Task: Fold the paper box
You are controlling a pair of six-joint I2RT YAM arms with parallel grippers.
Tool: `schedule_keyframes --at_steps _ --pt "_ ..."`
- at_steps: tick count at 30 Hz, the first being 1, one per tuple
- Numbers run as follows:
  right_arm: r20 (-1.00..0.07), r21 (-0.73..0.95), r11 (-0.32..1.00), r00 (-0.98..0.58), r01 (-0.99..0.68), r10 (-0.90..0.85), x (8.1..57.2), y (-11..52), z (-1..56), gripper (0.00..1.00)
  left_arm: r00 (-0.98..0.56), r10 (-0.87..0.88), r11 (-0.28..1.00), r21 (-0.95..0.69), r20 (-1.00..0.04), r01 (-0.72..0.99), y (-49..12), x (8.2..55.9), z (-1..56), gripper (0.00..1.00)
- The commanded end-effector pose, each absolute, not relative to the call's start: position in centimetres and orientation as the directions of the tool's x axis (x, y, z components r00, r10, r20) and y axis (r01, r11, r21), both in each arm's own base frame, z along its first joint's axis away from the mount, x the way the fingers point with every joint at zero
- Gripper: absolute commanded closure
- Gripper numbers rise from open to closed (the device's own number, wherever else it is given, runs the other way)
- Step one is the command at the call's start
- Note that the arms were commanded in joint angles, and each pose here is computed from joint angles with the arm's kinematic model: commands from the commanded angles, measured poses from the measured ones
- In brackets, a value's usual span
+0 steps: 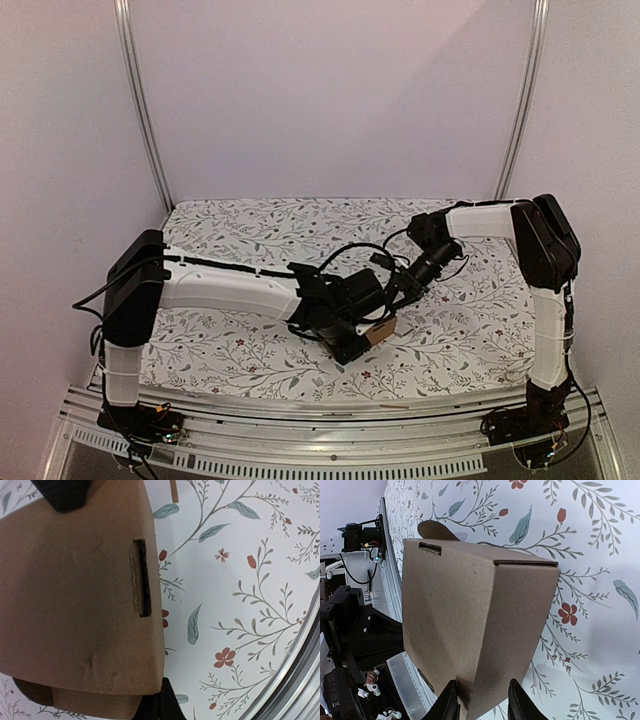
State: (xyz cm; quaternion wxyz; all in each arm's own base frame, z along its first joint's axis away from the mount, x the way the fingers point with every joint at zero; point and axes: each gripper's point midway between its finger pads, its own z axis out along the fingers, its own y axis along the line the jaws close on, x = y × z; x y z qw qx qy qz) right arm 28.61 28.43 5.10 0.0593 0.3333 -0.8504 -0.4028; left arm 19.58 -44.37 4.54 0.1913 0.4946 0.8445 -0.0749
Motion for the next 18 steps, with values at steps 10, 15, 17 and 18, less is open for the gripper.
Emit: schedule_keyframes --at_steps 10,15,17,18 --pt "-0.132 0.635 0.513 -0.735 -0.578 -0.665 28.2 27.6 2.8 0.69 -0.416 0.73 0.535 0.074 -0.543 0.842 -45.3 21.3 9.3 0.82" --pt "-0.147 0.625 0.514 -0.736 -0.587 -0.661 28.7 27.4 3.2 0.68 -0.436 0.711 0.537 0.026 -0.552 0.843 -43.8 19.7 10.7 0.75" --pt "-0.148 0.625 0.515 -0.736 -0.587 -0.66 28.7 27.4 3.2 0.68 -0.443 0.695 0.544 0.011 -0.566 0.839 -43.1 19.3 11.5 0.73" --pt "-0.149 0.624 0.514 -0.735 -0.589 -0.661 28.7 27.4 3.2 0.67 -0.446 0.681 0.558 0.017 -0.581 0.83 -42.5 19.4 12.0 0.72"
